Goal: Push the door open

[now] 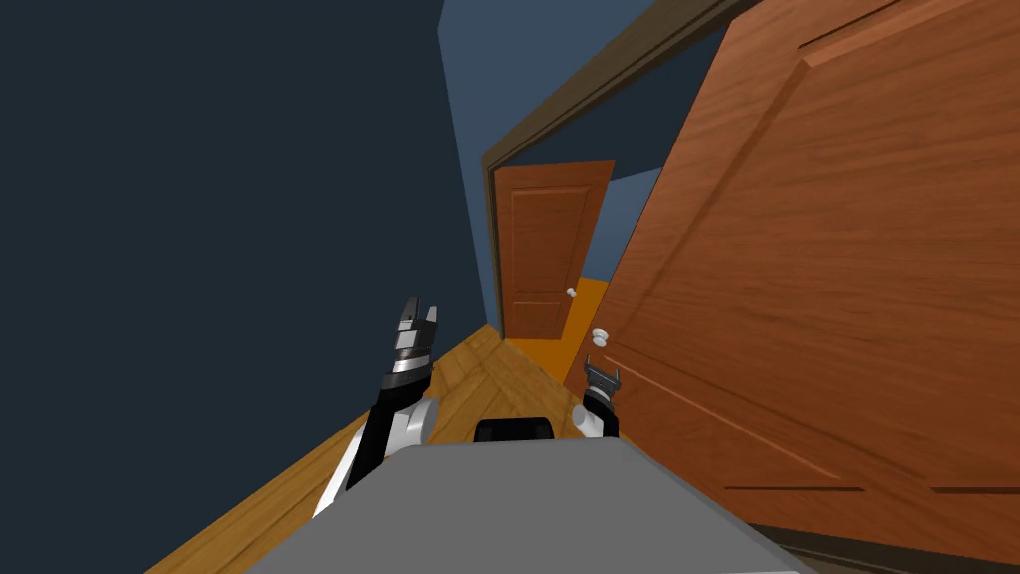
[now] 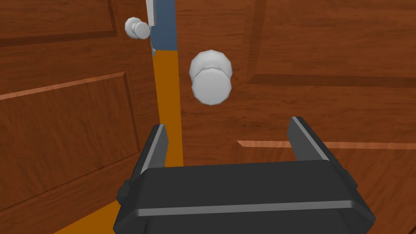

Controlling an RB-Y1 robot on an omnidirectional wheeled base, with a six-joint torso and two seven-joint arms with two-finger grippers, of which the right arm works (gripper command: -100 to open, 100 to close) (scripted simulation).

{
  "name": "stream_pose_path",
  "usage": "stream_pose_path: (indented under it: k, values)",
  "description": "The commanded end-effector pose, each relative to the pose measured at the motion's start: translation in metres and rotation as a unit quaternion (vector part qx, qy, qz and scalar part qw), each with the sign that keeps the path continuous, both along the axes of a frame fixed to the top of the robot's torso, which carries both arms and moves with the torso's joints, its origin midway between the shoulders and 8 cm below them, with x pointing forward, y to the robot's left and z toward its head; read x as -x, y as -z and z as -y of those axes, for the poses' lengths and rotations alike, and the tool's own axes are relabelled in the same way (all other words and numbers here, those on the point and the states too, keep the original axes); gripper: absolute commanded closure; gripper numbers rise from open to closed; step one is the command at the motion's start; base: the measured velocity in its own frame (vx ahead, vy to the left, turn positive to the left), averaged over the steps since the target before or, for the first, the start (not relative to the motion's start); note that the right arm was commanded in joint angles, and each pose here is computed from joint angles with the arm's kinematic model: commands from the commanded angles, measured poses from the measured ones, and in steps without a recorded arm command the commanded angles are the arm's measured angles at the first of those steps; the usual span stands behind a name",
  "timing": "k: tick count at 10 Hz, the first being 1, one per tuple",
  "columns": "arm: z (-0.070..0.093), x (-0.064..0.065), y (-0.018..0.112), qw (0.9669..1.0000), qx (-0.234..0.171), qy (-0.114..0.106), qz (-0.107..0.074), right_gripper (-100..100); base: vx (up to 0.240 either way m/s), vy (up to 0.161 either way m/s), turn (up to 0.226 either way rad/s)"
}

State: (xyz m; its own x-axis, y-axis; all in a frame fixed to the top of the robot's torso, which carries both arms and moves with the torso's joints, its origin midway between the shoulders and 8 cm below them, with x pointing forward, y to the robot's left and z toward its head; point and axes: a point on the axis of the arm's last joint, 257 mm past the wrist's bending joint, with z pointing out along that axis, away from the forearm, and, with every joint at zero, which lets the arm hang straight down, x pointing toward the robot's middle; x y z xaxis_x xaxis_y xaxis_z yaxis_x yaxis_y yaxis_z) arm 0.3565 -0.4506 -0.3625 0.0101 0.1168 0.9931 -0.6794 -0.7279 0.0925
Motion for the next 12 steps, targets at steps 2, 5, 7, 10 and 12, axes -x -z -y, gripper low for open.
stream_pose_path:
  k: [2,5,7,10,12]
  values:
    - [-0.004,0.006,0.02,0.9991,-0.04,0.012,0.004,-100,0.041,-0.095,0.126]
    - [0.01,0.008,0.016,0.9994,-0.03,0.014,0.005,-100,0.043,-0.077,0.039]
    - [0.023,0.012,0.012,0.9997,-0.019,0.015,0.004,-100,0.178,-0.129,0.041]
    - [0.025,0.016,0.015,0.9996,-0.022,0.019,0.004,-100,0.141,-0.146,0.022]
    - [0.016,0.02,0.024,0.999,-0.037,0.024,0.004,-100,0.143,-0.147,0.028]
